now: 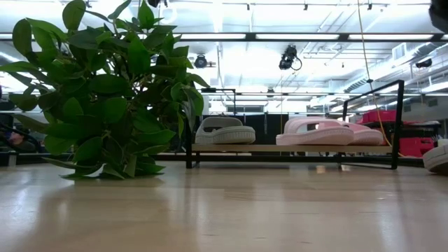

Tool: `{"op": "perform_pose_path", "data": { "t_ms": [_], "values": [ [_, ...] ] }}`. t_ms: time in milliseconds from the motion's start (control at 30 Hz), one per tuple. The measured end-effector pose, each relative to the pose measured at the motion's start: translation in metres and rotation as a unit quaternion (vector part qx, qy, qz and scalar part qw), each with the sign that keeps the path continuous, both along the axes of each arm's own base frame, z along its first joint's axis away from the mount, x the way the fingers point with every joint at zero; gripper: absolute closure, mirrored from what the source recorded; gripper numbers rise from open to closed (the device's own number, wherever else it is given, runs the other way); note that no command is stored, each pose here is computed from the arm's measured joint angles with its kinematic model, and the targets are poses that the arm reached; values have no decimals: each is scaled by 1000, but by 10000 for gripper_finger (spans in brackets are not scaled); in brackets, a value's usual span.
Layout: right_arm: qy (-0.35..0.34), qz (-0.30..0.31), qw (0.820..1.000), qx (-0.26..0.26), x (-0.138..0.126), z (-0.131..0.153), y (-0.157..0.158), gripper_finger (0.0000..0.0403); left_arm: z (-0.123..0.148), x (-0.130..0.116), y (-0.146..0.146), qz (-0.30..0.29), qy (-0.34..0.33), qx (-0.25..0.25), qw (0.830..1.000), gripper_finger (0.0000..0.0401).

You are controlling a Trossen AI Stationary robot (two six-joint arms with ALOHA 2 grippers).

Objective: Pick and place slides into the shelf
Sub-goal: Put the gray slide on the shelf

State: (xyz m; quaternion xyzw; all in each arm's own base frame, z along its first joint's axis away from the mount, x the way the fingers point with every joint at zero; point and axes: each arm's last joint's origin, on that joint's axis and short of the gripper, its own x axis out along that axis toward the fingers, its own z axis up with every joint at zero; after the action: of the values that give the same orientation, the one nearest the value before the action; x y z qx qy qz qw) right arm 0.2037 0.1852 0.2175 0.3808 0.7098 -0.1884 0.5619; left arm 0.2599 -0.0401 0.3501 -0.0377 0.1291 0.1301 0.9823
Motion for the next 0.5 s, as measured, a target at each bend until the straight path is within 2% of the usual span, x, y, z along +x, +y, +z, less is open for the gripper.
{"op": "perform_pose_path", "data": {
  "t_ms": [167,333,500],
  "values": [
    [55,15,997,50,5,-14,10,23,-2,-1,0,0,11,2,1000,229],
    [78,9,996,32,0,-13,6,23,-2,-1,0,0,12,3,1000,229],
    [40,7,999,7,2,-13,7,23,-2,-1,1,1,13,3,1000,229]
  ]
}}
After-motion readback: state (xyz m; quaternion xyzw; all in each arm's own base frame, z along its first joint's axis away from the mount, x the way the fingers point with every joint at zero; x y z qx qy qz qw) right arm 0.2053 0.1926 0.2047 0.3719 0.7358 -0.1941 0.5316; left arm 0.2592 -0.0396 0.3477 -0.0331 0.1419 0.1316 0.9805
